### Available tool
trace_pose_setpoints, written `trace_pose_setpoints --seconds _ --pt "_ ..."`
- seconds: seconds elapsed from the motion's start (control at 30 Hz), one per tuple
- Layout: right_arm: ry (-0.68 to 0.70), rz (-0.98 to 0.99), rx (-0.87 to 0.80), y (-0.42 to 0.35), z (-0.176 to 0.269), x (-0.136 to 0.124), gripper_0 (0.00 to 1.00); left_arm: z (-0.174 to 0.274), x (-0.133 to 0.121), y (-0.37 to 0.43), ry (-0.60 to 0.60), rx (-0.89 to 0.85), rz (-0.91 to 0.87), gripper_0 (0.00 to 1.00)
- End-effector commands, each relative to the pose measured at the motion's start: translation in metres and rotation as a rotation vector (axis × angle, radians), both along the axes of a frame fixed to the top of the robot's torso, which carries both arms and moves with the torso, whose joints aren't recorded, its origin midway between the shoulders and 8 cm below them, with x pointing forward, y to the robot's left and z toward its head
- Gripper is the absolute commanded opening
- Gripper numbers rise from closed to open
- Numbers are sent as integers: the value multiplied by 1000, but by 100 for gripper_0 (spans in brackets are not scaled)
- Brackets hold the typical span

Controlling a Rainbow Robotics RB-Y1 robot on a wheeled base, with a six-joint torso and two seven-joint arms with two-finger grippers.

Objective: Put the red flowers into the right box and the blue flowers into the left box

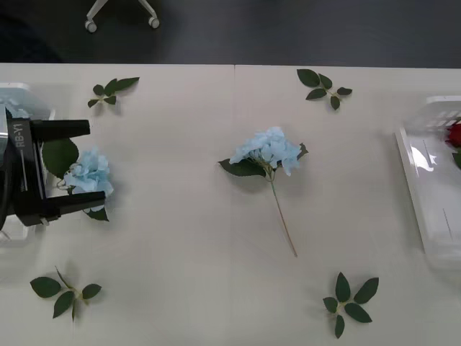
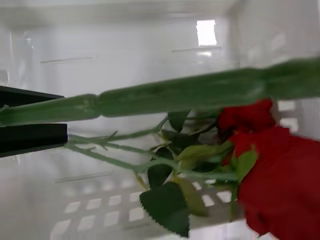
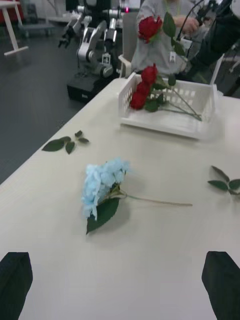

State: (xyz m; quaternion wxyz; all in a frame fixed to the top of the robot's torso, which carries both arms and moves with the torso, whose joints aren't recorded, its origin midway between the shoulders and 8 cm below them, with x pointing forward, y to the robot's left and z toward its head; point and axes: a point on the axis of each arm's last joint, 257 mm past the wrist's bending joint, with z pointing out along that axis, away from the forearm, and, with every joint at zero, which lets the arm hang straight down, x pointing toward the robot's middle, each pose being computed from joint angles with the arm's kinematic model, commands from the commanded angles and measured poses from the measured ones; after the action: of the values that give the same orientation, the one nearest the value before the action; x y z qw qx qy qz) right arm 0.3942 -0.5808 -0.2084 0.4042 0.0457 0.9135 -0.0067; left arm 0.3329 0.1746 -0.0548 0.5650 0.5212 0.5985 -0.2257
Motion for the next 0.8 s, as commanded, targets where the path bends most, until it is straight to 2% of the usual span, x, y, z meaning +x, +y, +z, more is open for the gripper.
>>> trace_pose_setpoints --seconds 0.03,0.37,0.8 --pt "32 -22 -66 -19 -7 2 0 2 -9 11 11 29 23 100" --pt "100 -28 -86 -24 -40 7 0 -8 -13 29 36 81 52 100" --pt "179 25 -105 -5 -74 5 0 -37 8 42 55 196 133 100"
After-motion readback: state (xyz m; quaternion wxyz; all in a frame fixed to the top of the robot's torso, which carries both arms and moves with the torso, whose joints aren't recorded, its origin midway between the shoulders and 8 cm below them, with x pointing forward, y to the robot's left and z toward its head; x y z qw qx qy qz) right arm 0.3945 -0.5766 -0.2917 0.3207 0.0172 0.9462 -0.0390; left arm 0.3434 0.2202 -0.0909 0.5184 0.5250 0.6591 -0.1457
